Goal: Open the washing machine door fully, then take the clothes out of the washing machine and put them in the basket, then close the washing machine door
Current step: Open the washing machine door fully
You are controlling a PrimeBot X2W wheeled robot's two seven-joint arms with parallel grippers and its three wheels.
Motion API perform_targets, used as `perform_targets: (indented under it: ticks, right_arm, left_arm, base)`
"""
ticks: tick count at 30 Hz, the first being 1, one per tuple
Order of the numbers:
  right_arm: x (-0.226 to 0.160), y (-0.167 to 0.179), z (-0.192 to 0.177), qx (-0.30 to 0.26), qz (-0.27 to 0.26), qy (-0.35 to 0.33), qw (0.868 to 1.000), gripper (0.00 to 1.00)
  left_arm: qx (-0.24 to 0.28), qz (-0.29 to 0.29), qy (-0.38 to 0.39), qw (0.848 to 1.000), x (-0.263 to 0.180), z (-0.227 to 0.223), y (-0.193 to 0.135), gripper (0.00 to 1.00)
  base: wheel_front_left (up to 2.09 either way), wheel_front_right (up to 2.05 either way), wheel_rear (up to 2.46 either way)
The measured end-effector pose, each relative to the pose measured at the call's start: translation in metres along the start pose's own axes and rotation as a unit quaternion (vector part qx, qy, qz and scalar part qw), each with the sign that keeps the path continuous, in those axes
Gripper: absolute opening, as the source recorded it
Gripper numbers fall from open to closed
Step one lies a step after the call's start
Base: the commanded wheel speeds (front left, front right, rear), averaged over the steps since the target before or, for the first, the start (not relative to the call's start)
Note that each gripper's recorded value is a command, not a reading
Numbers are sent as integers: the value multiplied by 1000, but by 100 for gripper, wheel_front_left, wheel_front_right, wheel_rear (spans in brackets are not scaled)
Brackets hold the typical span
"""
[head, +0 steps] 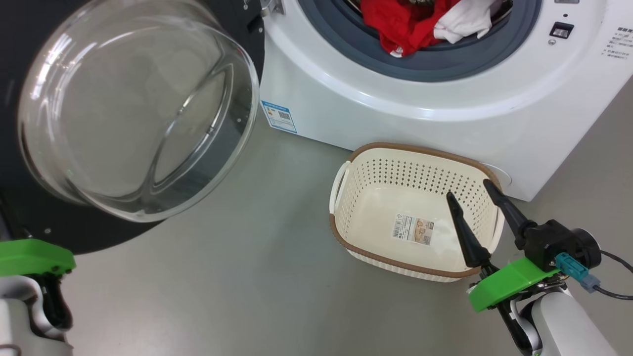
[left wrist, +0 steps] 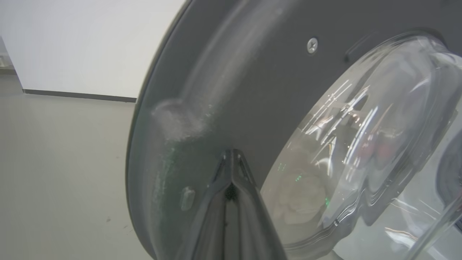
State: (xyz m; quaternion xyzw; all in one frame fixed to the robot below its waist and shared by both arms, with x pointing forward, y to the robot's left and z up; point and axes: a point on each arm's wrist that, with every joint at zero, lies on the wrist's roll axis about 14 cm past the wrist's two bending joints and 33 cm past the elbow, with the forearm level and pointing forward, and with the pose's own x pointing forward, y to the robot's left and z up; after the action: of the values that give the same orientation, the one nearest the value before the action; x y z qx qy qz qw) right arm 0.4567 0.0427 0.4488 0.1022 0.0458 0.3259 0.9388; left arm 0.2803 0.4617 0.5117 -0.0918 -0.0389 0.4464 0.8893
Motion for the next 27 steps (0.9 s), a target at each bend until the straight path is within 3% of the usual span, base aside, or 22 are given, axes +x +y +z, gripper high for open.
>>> perform_targets:
  ticks: [10, 15, 16, 17, 19, 20, 21, 27]
  right_arm:
    - [0, -9, 1, -1, -10, -2, 1000, 100]
    - [-1, -10, 6, 7, -16, -8, 1000, 100]
    - [-1, -9, 8, 7, -17, -11, 1000, 100]
    - [-2, -10, 9, 7, -19, -12, 1000, 100]
    - [-3, -11, 12, 11, -25, -16, 1000, 100]
    - [-4, -12, 14, 12, -28, -18, 999, 100]
    - [-4, -13, 15, 13, -31, -20, 999, 100]
    - [-9, -18, 24, 15, -43, -31, 999, 100]
  left_arm:
    - [11, 2, 2, 1000, 12, -2, 1, 0]
    - [-6, -23, -2, 1000, 10, -2, -16, 0]
    - [-12, -30, -5, 999, 9, -1, -20, 4]
    - [-15, -35, -9, 999, 8, 1, -24, 16]
    - [-16, -43, -24, 999, 7, 9, -29, 55]
    - [-17, -50, -33, 998, 7, 14, -32, 90]
    - [-15, -56, -41, 998, 6, 19, -34, 100]
    - [-26, -86, -77, 993, -4, 37, -48, 100]
  base:
    - [0, 0, 0]
    - [0, 0, 0]
    - [0, 0, 0]
    - [0, 0, 0]
    - [0, 0, 0]
    - [0, 0, 0]
    - [0, 0, 0]
    - [0, 0, 0]
